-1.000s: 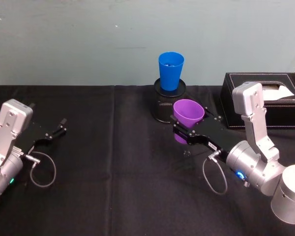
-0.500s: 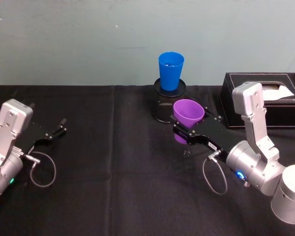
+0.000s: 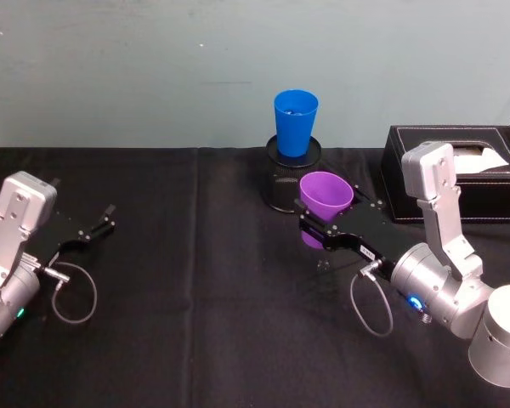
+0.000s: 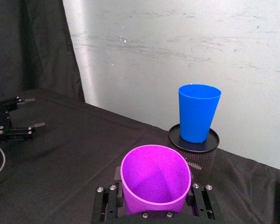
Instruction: Pick up one cup with a gripper and tap it against the other cup.
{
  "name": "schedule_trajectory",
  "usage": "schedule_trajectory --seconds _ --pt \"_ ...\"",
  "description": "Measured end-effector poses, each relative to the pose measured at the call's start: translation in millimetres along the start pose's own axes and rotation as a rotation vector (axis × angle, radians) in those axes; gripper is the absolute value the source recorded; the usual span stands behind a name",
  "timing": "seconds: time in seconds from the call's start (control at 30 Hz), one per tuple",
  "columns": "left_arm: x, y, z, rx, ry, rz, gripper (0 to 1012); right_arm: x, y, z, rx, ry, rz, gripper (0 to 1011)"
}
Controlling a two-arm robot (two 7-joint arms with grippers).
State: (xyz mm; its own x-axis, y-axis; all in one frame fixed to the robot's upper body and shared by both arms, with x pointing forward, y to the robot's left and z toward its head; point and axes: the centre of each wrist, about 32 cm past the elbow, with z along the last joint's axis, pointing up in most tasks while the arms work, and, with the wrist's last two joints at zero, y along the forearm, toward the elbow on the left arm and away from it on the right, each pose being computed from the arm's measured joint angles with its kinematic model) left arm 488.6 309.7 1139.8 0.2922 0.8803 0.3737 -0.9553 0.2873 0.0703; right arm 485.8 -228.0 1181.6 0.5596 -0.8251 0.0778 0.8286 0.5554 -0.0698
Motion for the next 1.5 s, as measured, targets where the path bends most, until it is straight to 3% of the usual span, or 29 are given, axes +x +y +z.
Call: schedule_trajectory --seconds 1.5 --pt "0.0 0.0 0.0 0.0 0.0 0.0 1000 0.0 0.0 0.0 0.0 0.0 0.0 723"
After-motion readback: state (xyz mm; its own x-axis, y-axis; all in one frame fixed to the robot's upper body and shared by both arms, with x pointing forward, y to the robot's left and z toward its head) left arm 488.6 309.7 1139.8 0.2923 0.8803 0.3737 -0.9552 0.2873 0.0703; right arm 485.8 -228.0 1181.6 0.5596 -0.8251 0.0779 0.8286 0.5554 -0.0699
